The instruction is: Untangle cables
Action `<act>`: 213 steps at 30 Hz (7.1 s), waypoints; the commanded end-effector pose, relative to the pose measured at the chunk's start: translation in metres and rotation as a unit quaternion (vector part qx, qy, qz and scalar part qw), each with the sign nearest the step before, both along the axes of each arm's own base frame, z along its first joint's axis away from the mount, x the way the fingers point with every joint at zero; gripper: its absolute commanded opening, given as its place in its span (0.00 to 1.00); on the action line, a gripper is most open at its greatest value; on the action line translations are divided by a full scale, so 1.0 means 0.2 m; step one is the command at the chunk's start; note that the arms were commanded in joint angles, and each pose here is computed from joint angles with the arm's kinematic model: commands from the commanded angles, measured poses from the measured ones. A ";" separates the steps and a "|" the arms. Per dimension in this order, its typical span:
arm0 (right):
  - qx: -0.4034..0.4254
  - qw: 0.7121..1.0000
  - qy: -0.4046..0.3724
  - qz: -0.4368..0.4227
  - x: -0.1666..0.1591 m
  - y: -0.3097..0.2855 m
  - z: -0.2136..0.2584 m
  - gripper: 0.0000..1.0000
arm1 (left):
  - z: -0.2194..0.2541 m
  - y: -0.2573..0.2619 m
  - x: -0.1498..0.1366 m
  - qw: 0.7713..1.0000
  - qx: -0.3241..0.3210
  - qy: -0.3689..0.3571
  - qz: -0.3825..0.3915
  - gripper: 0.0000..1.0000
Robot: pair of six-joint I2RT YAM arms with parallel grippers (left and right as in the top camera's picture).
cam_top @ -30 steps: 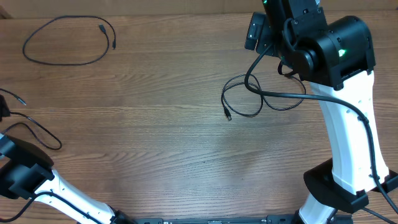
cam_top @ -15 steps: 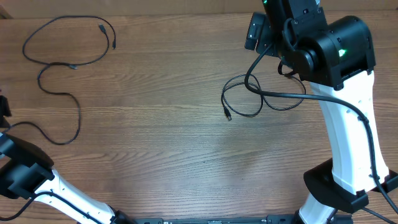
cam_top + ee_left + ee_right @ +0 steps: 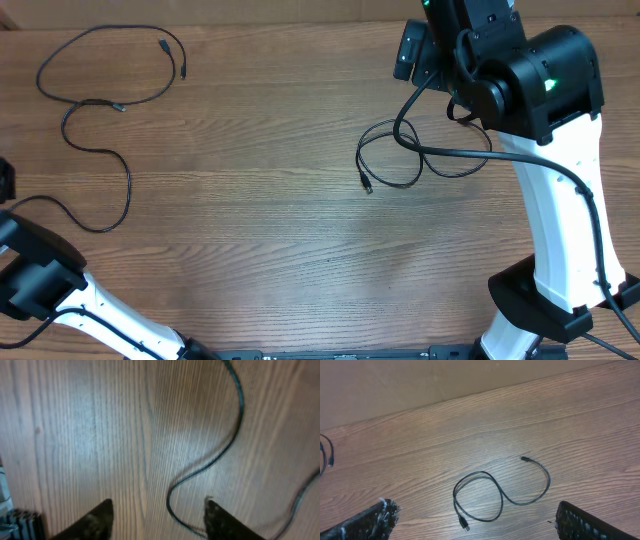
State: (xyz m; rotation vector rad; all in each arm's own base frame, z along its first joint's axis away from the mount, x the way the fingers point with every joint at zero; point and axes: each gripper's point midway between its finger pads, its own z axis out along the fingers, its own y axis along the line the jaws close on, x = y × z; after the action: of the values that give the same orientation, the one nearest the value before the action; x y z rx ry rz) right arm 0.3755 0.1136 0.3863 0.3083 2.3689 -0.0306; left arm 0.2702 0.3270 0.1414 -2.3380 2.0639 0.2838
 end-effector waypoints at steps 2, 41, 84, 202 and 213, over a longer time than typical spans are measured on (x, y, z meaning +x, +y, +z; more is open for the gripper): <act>-0.003 1.000 -0.006 -0.002 -0.01 -0.01 0.02 1.00 | -0.14 0.02 -0.01 1.000 -0.001 0.006 -0.022 0.72; -0.003 1.000 -0.006 -0.002 -0.01 -0.01 0.02 1.00 | -0.24 -0.42 0.43 0.926 -0.129 -0.219 -0.280 0.04; -0.003 1.000 -0.006 -0.002 -0.01 -0.01 0.02 1.00 | 1.16 -1.56 0.65 0.607 -0.012 -0.525 -0.596 0.04; -0.003 1.000 -0.006 -0.002 -0.01 -0.01 0.02 1.00 | -0.60 -0.27 0.39 0.927 0.060 -0.141 -0.343 0.94; -0.003 1.000 -0.006 -0.002 -0.01 -0.01 0.02 1.00 | -0.58 -0.20 0.41 0.915 0.100 -0.122 -0.372 0.86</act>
State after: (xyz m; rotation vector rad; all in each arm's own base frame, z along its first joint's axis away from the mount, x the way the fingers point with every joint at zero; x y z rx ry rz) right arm 0.3755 0.1136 0.3863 0.3088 2.3688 -0.0304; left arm 0.3524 0.2808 0.0262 -1.3142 2.4248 0.0947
